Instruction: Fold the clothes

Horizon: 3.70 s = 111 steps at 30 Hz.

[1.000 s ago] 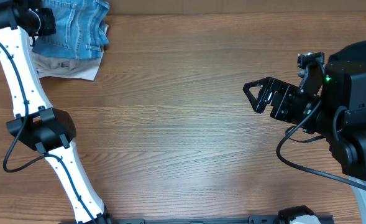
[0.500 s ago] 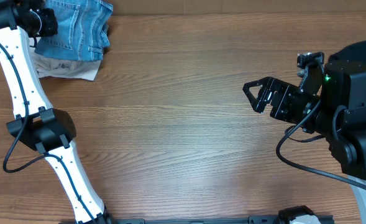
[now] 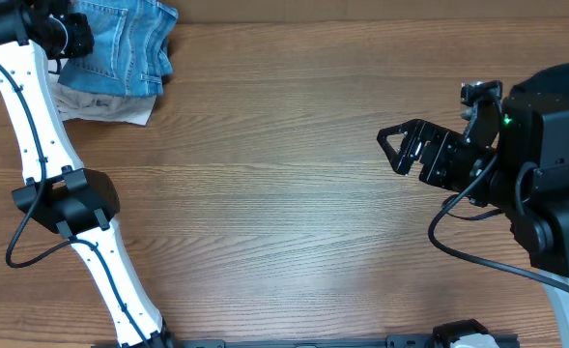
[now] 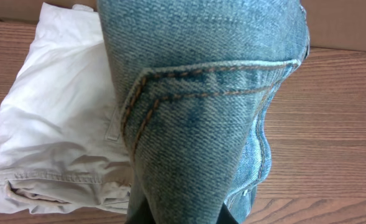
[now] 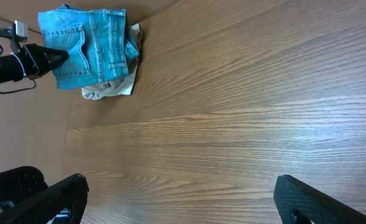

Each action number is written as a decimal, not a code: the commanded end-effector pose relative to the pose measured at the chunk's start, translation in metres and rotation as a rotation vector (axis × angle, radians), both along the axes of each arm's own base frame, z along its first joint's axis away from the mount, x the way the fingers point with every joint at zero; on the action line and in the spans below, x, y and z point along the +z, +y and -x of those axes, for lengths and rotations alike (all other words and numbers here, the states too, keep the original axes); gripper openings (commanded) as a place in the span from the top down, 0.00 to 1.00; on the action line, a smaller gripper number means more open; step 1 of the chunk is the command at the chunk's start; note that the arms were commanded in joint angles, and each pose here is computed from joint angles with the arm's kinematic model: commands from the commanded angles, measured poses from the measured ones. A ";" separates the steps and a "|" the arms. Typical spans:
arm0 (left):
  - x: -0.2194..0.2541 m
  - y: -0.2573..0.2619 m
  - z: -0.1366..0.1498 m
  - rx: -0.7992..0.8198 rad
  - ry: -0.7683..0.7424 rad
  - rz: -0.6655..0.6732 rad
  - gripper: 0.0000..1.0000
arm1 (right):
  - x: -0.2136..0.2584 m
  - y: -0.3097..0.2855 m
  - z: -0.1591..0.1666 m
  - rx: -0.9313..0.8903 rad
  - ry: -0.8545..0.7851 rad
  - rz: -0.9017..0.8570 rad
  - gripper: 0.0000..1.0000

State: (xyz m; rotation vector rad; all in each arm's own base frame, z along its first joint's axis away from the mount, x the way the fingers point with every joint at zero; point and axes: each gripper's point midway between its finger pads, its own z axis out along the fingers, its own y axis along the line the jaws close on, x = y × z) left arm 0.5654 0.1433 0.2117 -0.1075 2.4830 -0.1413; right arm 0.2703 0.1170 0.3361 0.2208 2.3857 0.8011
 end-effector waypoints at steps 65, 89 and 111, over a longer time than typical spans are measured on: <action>-0.047 0.055 -0.044 0.176 -0.083 0.002 0.81 | -0.005 -0.003 0.000 -0.015 0.029 0.007 0.00; -0.013 0.083 -0.054 0.329 -0.193 -0.068 0.94 | -0.009 -0.003 0.004 -0.012 0.051 0.008 0.01; -0.161 0.143 0.000 0.544 0.155 -0.258 0.89 | -0.010 -0.005 0.004 -0.017 0.053 0.015 0.01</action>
